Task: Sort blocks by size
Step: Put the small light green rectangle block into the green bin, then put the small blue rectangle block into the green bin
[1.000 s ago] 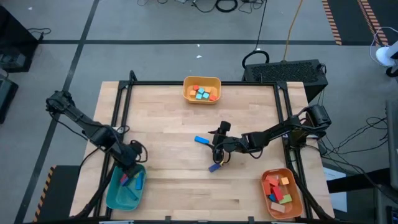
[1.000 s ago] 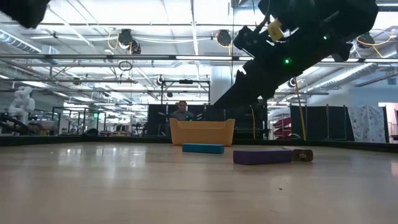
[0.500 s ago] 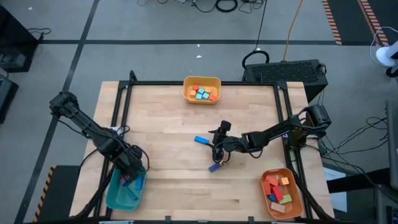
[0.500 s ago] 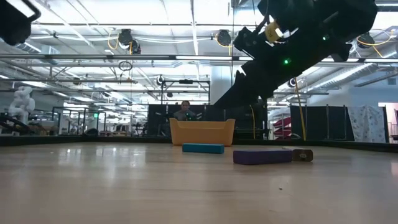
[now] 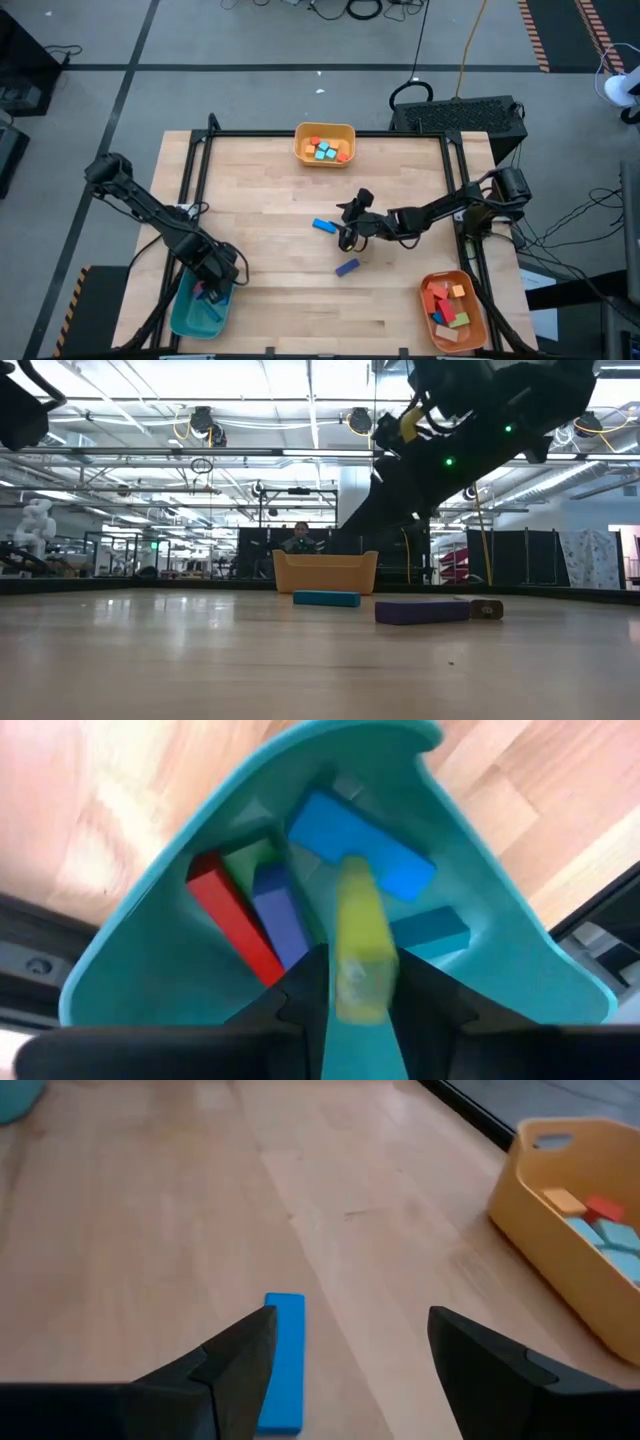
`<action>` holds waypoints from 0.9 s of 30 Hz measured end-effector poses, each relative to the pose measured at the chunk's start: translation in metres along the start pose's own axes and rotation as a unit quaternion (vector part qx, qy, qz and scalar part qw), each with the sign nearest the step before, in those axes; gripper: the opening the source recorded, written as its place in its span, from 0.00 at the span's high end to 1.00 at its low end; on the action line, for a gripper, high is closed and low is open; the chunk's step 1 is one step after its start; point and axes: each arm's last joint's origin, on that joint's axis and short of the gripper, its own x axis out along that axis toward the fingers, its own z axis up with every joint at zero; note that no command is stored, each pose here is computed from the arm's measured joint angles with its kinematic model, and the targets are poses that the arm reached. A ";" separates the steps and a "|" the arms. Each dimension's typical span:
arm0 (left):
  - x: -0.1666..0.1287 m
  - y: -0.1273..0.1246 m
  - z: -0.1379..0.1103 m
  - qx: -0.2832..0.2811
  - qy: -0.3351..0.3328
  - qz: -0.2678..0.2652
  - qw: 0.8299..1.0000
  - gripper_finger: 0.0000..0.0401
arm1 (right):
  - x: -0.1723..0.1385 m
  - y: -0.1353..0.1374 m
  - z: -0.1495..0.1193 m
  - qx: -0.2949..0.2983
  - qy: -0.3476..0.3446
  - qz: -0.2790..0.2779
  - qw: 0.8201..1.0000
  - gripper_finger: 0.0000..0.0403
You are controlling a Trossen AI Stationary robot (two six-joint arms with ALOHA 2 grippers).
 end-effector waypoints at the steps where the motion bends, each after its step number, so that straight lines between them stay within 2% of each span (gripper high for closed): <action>1: 0.001 -0.001 0.001 0.002 -0.002 0.000 1.000 0.74 | 0.001 -0.001 0.000 0.007 0.001 -0.003 1.000 0.39; 10: 0.003 -0.001 0.002 -0.001 -0.001 0.008 1.000 0.63 | 0.029 -0.002 -0.031 0.013 0.038 -0.017 0.999 0.39; 13: 0.003 -0.001 0.002 -0.004 -0.001 0.008 1.000 0.58 | 0.035 -0.001 -0.039 0.019 0.049 -0.005 0.999 0.39; 18: 0.003 -0.006 0.002 -0.013 0.011 -0.018 1.000 0.52 | 0.040 0.002 -0.040 0.033 0.040 0.032 0.998 0.39; 21: 0.003 -0.009 0.001 -0.016 0.037 -0.039 0.998 0.51 | 0.040 0.002 -0.040 0.034 0.039 0.041 0.998 0.39; 27: 0.001 -0.008 -0.001 -0.035 0.060 -0.040 0.997 0.51 | 0.040 0.003 -0.038 0.023 0.030 0.044 0.998 0.39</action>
